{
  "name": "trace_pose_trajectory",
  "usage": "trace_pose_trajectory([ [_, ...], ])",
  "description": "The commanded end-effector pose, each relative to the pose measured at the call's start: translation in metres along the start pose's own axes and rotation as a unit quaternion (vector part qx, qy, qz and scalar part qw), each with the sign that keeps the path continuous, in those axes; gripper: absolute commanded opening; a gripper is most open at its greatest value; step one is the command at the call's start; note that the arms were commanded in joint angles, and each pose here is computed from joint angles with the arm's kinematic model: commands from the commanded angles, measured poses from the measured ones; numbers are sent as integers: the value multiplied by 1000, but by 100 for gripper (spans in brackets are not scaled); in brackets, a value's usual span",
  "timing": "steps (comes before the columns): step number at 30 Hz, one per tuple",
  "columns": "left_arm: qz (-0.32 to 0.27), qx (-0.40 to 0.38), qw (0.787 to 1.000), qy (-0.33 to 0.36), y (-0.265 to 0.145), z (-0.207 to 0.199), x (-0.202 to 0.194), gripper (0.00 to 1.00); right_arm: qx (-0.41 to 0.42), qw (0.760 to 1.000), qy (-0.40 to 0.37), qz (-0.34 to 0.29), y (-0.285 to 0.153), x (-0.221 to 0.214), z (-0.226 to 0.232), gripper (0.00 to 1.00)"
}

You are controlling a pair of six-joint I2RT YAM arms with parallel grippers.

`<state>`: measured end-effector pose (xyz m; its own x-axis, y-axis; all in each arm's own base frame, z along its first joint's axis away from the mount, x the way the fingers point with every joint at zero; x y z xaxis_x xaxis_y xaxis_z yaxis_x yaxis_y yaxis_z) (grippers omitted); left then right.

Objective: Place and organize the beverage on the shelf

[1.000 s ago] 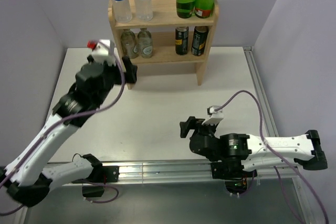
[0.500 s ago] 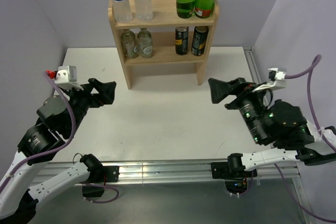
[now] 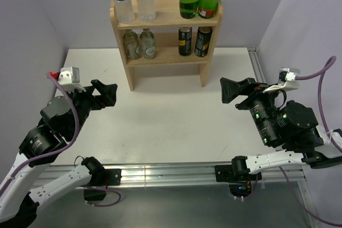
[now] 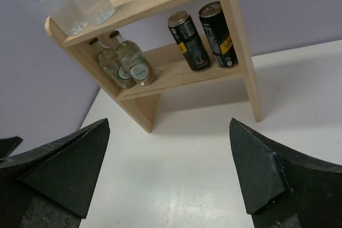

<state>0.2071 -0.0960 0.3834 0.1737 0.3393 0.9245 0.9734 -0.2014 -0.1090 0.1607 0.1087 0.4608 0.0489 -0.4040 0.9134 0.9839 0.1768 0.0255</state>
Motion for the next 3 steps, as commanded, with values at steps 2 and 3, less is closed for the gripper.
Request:
trace_pose_trajectory([
  [2,-23,1,1000,-1,-5,-1,19,99,-23,1000,-5,-7,0,3,-7,100],
  [3,-23,2,1000,0,-6,-1,20,99,-23,1000,-7,-6,0,1,-6,100],
])
Point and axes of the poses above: each gripper's point midway between its finger pads, its own y axis out along the fingers, its own z axis along the line the jaws close on, x = y × z, the point moved 1 cm from there along -y, back along the fingers
